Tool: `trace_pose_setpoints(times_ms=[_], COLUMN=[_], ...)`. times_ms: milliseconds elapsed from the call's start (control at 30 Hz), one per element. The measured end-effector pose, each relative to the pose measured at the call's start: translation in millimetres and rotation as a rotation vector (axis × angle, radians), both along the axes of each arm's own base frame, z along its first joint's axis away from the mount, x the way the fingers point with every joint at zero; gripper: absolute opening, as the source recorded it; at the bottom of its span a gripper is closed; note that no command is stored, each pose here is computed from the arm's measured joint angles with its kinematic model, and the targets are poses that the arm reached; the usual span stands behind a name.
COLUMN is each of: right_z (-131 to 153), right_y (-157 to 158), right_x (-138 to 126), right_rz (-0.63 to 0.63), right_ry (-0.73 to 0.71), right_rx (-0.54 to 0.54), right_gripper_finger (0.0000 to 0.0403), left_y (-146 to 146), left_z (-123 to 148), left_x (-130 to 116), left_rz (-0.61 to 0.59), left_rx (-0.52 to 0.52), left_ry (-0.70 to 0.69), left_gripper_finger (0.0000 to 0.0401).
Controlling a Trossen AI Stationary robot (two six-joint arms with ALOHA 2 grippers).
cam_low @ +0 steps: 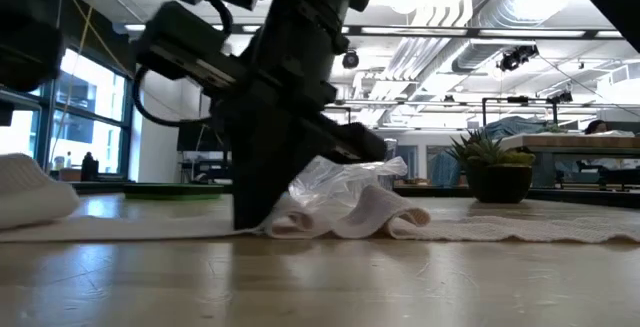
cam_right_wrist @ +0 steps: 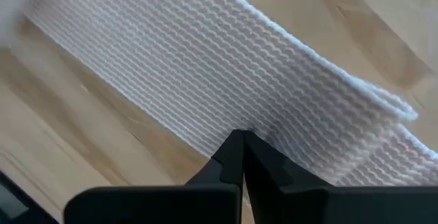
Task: Roll bandage
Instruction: Roll the bandage
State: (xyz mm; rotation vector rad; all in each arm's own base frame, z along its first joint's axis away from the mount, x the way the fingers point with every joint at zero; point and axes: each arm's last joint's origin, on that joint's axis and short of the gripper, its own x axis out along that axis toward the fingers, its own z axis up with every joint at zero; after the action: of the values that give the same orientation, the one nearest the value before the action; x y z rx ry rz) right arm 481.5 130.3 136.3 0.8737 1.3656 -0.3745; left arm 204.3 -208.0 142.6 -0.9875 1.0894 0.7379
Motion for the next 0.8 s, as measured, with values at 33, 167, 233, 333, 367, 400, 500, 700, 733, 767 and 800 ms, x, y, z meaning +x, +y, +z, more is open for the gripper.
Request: trace_pose_setpoints(times_ms=[33, 167, 233, 333, 367, 400, 500, 700, 733, 767, 800], right_z=[0, 0, 0, 1, 1, 1, 1, 0, 1, 1, 1], right_y=[0, 0, 0, 1, 1, 1, 1, 1, 0, -1, -3], right_x=[-1, -3, -2, 1, 2, 2, 2, 3, 4, 4, 5], right_rz=[0.006, 0.014, -0.003, -0.010, -0.010, -0.011, -0.023, -0.015, -0.017, -0.019, -0.022], right_ry=[0.013, 0.025, 0.019, -0.006, -0.016, -0.018, -0.017, -0.023, -0.027, -0.030, -0.034], right_rx=[-0.005, -0.007, -0.002, 0.010, 0.013, 0.015, 0.021, 0.034, 0.035, 0.036, 0.037], right_gripper_finger=[0.0000, 0.0000, 0.0000, 0.0000, 0.0000, 0.0000, 0.0000, 0.0000, 0.0000, 0.0000, 0.0000], left_y=[0, 2, 2, 2, 1, -1, 0, 2, 2, 2, 1], left_z=[1, 5, 6, 7, 8, 8, 8, 25, 29, 32, 35], left_x=[-4, -18, -24, -27, -25, -24, -25, -28, -26, -23, -21], left_rz=[-0.010, -0.041, -0.038, 0.006, 0.009, 0.008, -0.005, 0.004, 0.009, 0.019, 0.018], left_rx=[0.016, 0.054, 0.073, 0.071, 0.056, 0.040, 0.053, 0.033, 0.020, -0.001, -0.018], left_ry=[0.022, 0.095, 0.124, 0.123, 0.101, 0.084, 0.093, 0.004, -0.032, -0.067, -0.103], left_gripper_finger=[0.0000, 0.0000, 0.0000, 0.0000, 0.0000, 0.0000, 0.0000, 0.0000, 0.0000, 0.0000, 0.0000])
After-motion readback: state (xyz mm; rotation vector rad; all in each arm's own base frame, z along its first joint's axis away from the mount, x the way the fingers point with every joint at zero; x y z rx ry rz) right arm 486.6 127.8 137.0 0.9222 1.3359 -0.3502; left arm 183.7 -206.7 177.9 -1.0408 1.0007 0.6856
